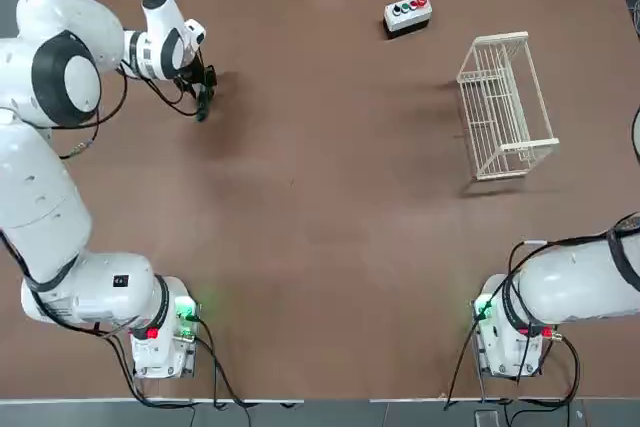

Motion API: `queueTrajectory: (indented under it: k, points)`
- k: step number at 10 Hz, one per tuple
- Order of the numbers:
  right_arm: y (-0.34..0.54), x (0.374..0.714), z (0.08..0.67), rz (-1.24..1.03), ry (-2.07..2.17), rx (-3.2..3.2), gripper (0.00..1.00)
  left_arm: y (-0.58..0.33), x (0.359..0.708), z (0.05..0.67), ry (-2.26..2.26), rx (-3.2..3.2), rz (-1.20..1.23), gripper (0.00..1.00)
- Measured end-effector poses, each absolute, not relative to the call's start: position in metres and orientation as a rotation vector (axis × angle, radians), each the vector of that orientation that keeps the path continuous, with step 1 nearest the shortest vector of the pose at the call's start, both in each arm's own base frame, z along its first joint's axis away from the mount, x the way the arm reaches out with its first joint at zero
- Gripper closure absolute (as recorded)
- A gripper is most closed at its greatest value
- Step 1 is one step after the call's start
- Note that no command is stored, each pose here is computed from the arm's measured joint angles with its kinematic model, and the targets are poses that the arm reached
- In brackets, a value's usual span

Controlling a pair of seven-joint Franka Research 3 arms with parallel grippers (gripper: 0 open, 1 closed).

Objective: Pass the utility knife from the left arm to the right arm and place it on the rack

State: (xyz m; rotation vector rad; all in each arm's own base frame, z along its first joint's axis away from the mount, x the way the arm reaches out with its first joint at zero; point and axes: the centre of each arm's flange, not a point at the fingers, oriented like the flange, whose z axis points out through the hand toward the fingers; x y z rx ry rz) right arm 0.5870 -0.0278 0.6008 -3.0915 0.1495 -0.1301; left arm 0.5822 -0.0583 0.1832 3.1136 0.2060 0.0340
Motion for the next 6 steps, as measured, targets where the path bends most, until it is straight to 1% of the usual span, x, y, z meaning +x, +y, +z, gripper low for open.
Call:
queueTrajectory:
  k: [2,6]
  points:
    - [-0.029,0.585,0.609,-0.150,0.151,-3.090,0.00,-0.058,0.588,0.182,0.207,3.113,0.044,0.34]
    - [-0.029,0.585,0.619,-0.183,0.151,-3.088,0.00,-0.056,0.593,0.183,0.143,3.143,0.066,0.40]
